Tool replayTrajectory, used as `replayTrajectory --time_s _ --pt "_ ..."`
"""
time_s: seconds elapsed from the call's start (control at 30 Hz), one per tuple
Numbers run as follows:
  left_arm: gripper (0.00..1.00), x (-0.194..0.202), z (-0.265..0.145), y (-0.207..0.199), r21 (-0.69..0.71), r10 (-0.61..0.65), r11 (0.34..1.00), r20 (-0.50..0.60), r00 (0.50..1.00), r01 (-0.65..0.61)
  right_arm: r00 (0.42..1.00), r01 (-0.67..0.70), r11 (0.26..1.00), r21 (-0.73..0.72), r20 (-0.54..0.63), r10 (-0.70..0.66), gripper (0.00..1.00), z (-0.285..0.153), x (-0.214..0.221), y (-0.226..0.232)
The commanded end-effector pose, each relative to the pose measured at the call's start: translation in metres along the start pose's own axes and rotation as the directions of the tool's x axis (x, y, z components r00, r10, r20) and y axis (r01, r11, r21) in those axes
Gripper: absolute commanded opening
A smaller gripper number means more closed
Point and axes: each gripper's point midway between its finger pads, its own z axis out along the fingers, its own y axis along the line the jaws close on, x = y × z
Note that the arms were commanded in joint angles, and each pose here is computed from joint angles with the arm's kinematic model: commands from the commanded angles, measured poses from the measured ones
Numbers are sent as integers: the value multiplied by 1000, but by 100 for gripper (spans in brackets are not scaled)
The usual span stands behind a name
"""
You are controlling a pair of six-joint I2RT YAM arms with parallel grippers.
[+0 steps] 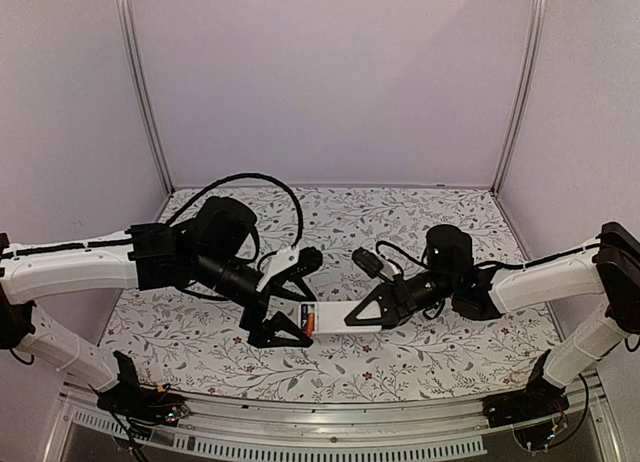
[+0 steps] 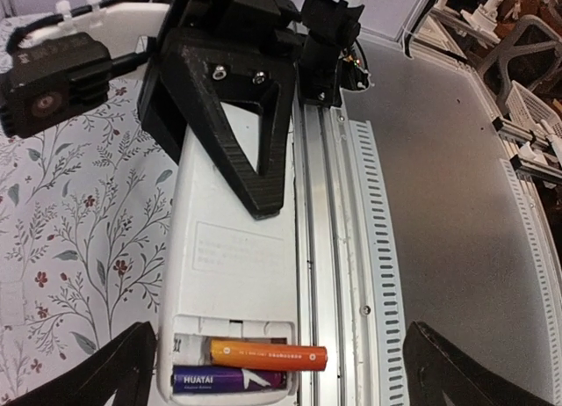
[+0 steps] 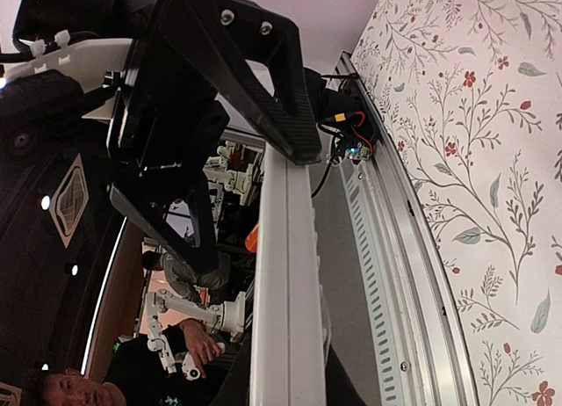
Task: Load the batteries into the remote control
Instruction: Load the battery into the battery compartment.
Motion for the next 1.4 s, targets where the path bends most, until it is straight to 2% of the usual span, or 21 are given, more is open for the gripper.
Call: replayTrajectory --time_s 0.0,0.27,0.57,0.8,1.37 --pt "99 2 4 -9 32 18 999 -26 999 -17 998 65 998 -18 4 -65 0 1 -5 18" --pt "92 10 8 -7 31 31 999 -53 998 -29 997 75 997 -20 -1 -75 0 3 -4 20" --pt "90 12 10 -4 23 33 999 -69 997 -32 997 77 997 -21 -7 -78 0 5 -2 21" --pt "80 14 12 -1 12 26 1000 -83 996 -25 997 80 997 -21 -14 -80 0 6 0 22" --pt "66 14 15 4 -3 11 1000 -95 995 -11 995 92 996 -18 -28 -93 0 7 2 23"
